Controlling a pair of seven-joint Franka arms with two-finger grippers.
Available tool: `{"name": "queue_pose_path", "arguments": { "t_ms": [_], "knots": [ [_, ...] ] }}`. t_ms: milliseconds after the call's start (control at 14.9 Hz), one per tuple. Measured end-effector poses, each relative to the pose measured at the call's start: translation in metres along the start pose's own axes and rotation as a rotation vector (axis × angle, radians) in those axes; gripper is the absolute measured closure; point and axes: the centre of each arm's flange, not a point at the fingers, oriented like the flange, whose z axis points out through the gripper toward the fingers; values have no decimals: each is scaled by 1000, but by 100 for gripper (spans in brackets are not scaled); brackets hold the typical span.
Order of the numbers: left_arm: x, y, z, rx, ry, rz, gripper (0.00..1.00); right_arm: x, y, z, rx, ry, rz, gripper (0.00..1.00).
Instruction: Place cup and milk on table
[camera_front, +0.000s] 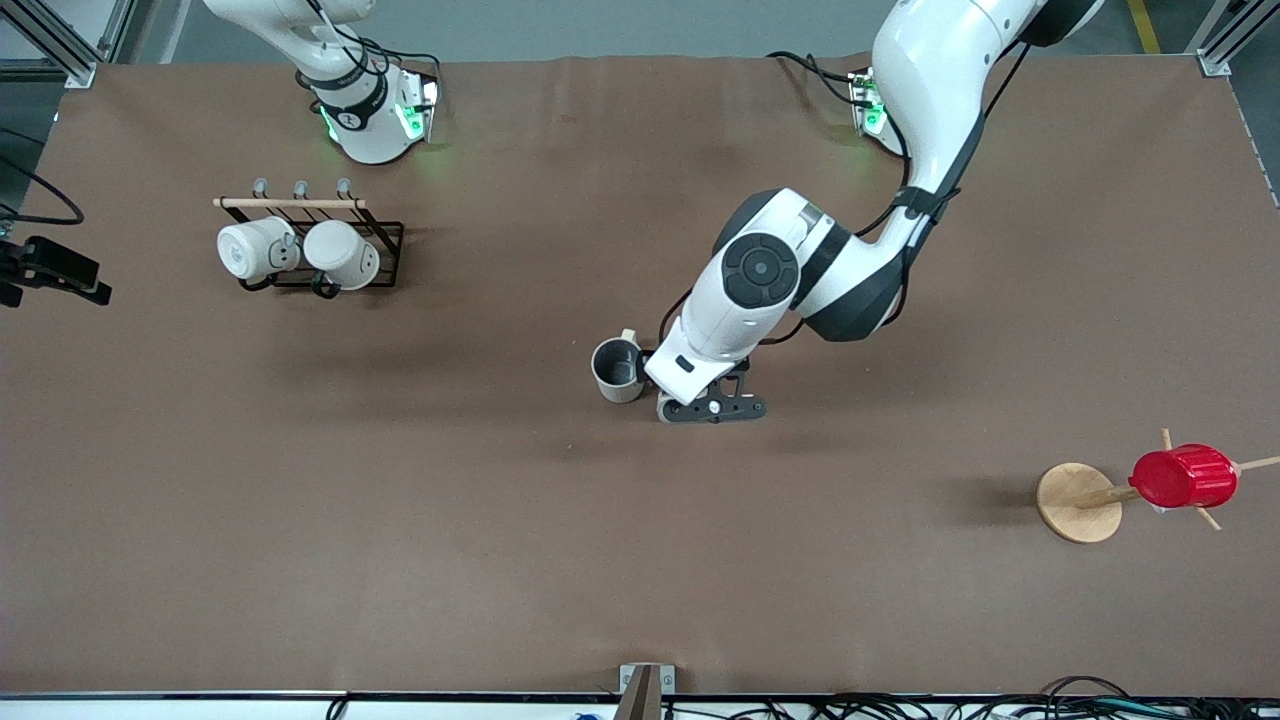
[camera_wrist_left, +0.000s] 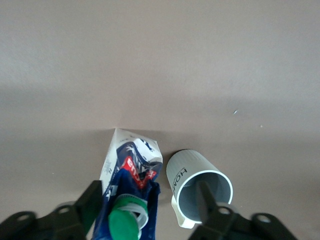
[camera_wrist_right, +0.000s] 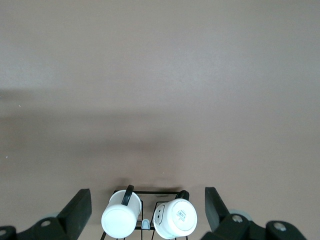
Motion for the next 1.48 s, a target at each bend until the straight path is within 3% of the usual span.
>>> {"name": "queue_pose_path", "arguments": {
  "t_ms": [67, 134, 470, 1006, 1476],
  "knots": [
    [4, -4, -10, -1, 14, -5, 0, 0, 0, 0, 0, 0, 0, 0],
    [9, -11, -22, 2, 30, -13, 0, 0, 0, 0, 0, 0, 0, 0],
    [39, -83, -81, 22, 87, 14, 0, 1, 0, 2, 0, -4, 0, 0],
    [40, -188, -166, 101, 94, 132, 0, 1, 0, 4, 0, -7, 0, 0],
    [45, -228, -204, 117, 121, 199, 0, 1, 0, 4, 0, -7, 0, 0]
  ]
}}
